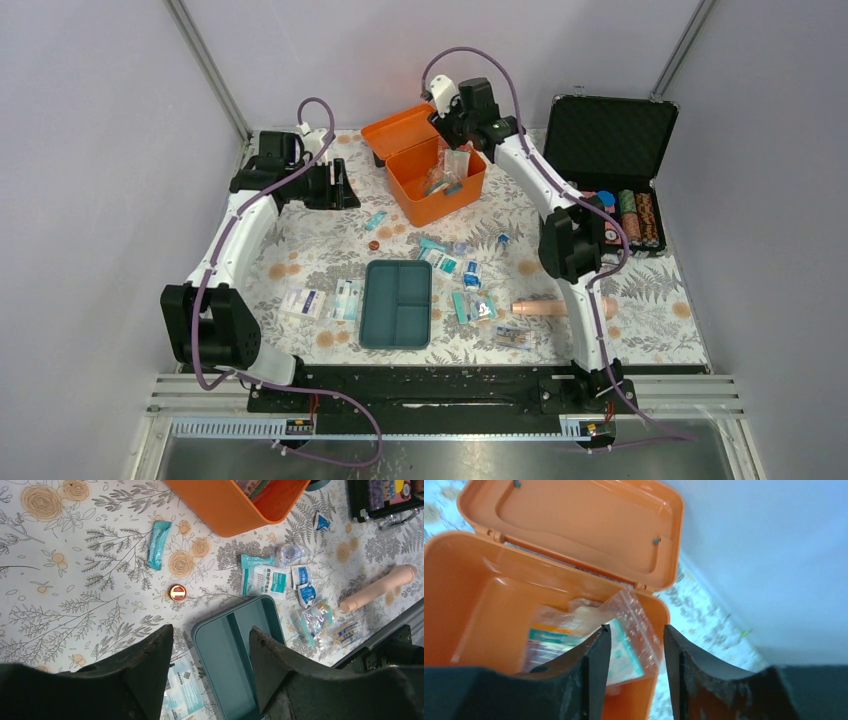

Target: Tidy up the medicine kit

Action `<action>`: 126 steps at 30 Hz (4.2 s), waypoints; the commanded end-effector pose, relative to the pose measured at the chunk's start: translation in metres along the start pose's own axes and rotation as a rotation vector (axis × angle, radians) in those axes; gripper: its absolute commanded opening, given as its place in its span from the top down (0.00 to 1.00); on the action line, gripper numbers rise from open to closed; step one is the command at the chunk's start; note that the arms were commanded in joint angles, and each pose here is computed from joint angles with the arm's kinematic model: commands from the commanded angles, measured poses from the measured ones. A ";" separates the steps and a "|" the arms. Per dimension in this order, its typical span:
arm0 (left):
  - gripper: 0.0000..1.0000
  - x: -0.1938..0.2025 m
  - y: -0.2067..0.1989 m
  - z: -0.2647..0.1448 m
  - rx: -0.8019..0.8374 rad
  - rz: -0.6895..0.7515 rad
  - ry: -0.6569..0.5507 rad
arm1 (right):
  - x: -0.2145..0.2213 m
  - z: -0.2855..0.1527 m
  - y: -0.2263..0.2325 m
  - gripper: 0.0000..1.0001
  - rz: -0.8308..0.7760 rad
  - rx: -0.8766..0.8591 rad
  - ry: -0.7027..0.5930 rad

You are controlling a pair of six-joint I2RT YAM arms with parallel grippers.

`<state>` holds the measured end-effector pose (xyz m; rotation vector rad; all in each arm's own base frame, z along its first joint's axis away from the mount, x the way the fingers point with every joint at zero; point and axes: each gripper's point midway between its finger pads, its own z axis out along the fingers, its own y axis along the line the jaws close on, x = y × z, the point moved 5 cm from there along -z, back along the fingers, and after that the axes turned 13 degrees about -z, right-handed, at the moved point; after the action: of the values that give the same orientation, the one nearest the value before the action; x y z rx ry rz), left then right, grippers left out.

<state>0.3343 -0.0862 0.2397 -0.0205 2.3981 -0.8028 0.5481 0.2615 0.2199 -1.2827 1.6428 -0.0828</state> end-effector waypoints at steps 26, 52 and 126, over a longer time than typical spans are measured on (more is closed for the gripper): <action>0.42 -0.004 0.011 -0.019 -0.123 0.047 0.018 | 0.038 0.016 0.021 0.31 0.839 0.119 0.149; 0.37 0.016 0.046 -0.011 -0.265 0.002 0.135 | -0.032 -0.017 0.007 0.30 0.772 0.000 -0.072; 0.24 0.136 0.180 -0.043 -0.571 -0.676 0.630 | 0.017 -0.182 0.102 0.18 0.605 -0.228 0.051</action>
<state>0.2284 0.0611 0.0995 -0.9155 3.1645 -0.3036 0.3447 0.1971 0.2251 -0.8837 2.1195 0.4287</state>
